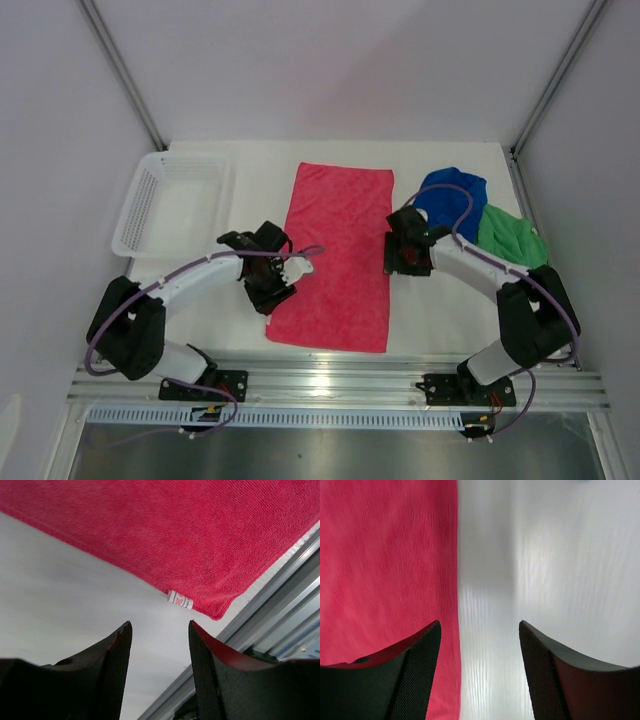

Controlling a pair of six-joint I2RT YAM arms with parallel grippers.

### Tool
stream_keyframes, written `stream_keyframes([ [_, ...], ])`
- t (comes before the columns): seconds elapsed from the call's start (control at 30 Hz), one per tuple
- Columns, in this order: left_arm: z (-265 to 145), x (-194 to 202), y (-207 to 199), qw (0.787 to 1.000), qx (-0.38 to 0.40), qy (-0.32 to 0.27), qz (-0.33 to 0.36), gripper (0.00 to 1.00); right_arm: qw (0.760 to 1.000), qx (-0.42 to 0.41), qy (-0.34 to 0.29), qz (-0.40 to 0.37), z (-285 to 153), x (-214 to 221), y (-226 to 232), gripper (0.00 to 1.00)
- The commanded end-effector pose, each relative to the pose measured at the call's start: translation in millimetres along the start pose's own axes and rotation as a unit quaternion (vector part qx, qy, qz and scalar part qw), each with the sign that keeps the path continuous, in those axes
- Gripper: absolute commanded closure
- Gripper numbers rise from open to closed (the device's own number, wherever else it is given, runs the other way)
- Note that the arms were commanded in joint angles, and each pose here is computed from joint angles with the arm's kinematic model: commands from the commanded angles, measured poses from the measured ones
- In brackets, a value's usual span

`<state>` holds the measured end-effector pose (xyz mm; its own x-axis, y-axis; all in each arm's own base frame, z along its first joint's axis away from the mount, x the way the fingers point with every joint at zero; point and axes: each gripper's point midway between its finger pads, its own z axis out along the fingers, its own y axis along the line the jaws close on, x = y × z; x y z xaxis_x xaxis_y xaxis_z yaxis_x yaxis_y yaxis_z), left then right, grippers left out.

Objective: Roll the towels
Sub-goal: Fold the towel

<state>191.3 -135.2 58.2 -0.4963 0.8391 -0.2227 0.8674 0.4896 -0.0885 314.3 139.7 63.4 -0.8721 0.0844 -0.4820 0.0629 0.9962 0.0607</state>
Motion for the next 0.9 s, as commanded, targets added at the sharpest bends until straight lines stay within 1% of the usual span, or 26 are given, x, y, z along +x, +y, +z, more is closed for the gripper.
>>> stream_keyframes([
  [0.0, 1.2, 5.9, -4.2, 0.996, -0.036, -0.010, 0.079, 0.47, 1.000, -0.017, 0.001, 0.015, -34.2, 38.3, 8.9, 0.34],
  [0.03, 1.6, 5.3, -6.4, 0.994, -0.048, -0.008, 0.100, 0.47, 0.999, -0.023, 0.026, 0.010, -34.1, 61.8, 6.6, 0.35],
  [0.07, 0.5, 3.1, -7.3, 0.992, -0.056, -0.016, 0.111, 0.48, 0.999, -0.034, 0.023, 0.016, -42.7, 68.9, 9.6, 0.36],
  [0.1, 4.9, 9.1, -11.2, 0.991, -0.054, -0.008, 0.123, 0.47, 0.999, -0.031, 0.030, 0.016, -45.2, 77.2, 6.9, 0.36],
  [0.17, 6.7, 6.7, -18.9, 0.986, -0.057, -0.014, 0.153, 0.47, 0.999, -0.024, 0.046, 0.015, -47.9, 99.7, -1.6, 0.38],
  [0.2, 11.8, 14.7, -23.8, 0.983, -0.054, -0.010, 0.174, 0.47, 0.998, -0.043, 0.043, 0.021, -55.6, 106.2, 5.3, 0.38],
  [0.23, 13.9, 13.0, -32.5, 0.977, -0.052, -0.014, 0.204, 0.47, 0.997, -0.055, 0.046, 0.023, -57.9, 112.7, 8.4, 0.39],
  [0.27, 15.2, 11.9, -36.4, 0.973, -0.053, -0.019, 0.223, 0.47, 0.995, -0.067, 0.066, 0.023, -58.0, 128.5, 9.3, 0.40],
  [0.3, 20.2, 17.4, -41.3, 0.966, -0.052, -0.025, 0.250, 0.47, 0.994, -0.075, 0.074, 0.029, -61.0, 137.7, 12.9, 0.42],
  [0.33, 22.2, 16.1, -50.4, 0.959, -0.047, -0.032, 0.279, 0.47, 0.993, -0.085, 0.076, 0.032, -65.6, 142.5, 14.4, 0.43],
  [0.43, 28.3, 18.0, -63.4, 0.943, -0.036, -0.051, 0.326, 0.47, 0.990, -0.100, 0.095, 0.036, -70.3, 166.3, 17.9, 0.46],
  [0.57, 33.3, 24.3, -64.2, 0.935, -0.032, -0.044, 0.351, 0.47, 0.988, -0.111, 0.100, 0.034, -72.1, 183.9, 25.0, 0.49],
  [0.7, 40.6, 26.8, -59.3, 0.932, -0.042, -0.038, 0.359, 0.47, 0.983, -0.132, 0.121, 0.026, -68.1, 199.4, 38.2, 0.50],
  [0.83, 47.4, 22.6, -59.3, 0.937, -0.043, -0.040, 0.344, 0.48, 0.983, -0.127, 0.131, 0.014, -64.7, 207.6, 41.0, 0.52],
  [0.87, 51.1, 25.3, -59.4, 0.940, -0.039, -0.033, 0.337, 0.48, 0.983, -0.126, 0.135, 0.011, -63.7, 210.2, 40.6, 0.52],
])
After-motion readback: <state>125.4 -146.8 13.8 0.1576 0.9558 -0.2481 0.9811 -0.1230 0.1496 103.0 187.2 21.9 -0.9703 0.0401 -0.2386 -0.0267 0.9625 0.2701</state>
